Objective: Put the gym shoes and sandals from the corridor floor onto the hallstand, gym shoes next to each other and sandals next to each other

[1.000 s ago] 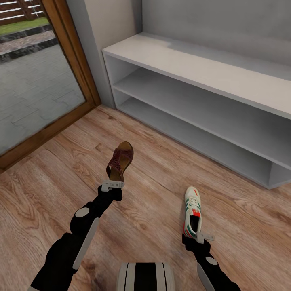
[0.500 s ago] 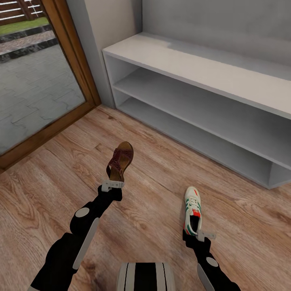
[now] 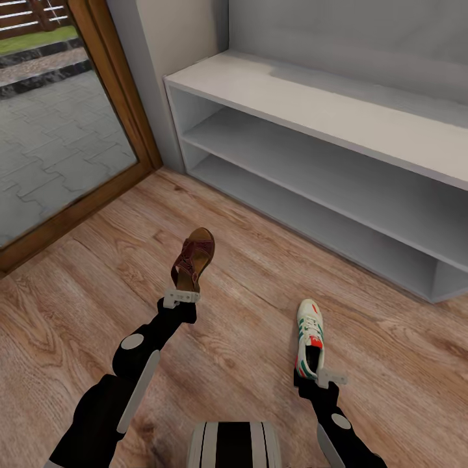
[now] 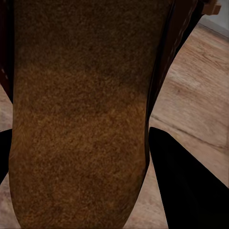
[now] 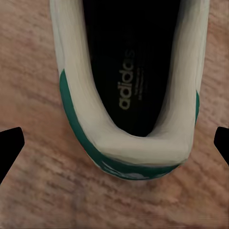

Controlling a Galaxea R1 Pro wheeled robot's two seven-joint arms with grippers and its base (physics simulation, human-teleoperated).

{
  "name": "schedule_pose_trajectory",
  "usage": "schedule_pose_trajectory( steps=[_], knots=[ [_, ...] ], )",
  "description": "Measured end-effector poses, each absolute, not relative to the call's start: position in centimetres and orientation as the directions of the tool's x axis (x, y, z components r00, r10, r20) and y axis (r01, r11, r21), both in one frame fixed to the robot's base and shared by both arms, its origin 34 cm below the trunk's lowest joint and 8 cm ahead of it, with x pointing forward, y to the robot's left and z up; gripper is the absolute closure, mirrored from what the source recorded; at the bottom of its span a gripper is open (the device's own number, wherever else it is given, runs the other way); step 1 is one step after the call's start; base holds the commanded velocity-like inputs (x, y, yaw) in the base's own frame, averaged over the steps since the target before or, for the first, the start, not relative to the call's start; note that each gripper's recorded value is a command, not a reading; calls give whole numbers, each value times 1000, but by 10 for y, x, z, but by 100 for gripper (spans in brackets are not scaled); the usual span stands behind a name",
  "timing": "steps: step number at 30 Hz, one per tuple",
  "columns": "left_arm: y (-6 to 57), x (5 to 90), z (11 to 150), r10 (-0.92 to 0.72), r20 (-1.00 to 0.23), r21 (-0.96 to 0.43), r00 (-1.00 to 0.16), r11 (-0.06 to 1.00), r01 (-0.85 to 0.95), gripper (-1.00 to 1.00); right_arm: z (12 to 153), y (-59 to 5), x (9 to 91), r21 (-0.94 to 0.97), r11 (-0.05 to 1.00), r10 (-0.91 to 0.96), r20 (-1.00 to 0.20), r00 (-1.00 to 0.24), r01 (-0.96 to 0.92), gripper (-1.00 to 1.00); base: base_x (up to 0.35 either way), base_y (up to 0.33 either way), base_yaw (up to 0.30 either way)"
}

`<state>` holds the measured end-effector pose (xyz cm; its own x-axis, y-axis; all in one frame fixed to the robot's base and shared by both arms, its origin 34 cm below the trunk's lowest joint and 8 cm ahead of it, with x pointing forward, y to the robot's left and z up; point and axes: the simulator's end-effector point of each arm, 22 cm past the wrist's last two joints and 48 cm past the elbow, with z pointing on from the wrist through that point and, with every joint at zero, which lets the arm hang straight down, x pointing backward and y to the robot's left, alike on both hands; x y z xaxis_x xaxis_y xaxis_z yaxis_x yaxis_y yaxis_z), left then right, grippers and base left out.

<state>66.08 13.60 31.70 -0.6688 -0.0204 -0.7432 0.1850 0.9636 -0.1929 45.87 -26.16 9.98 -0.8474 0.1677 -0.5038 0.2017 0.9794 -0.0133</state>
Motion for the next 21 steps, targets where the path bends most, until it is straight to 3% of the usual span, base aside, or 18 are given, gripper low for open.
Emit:
schedule_pose_trajectory(
  steps=[21],
  knots=[
    [136,650,285,-20,-707,-203,-707,963,175,100,79,-262,437,-25,979,170,-459,-872,204,-100,0,0,0]
  ],
)
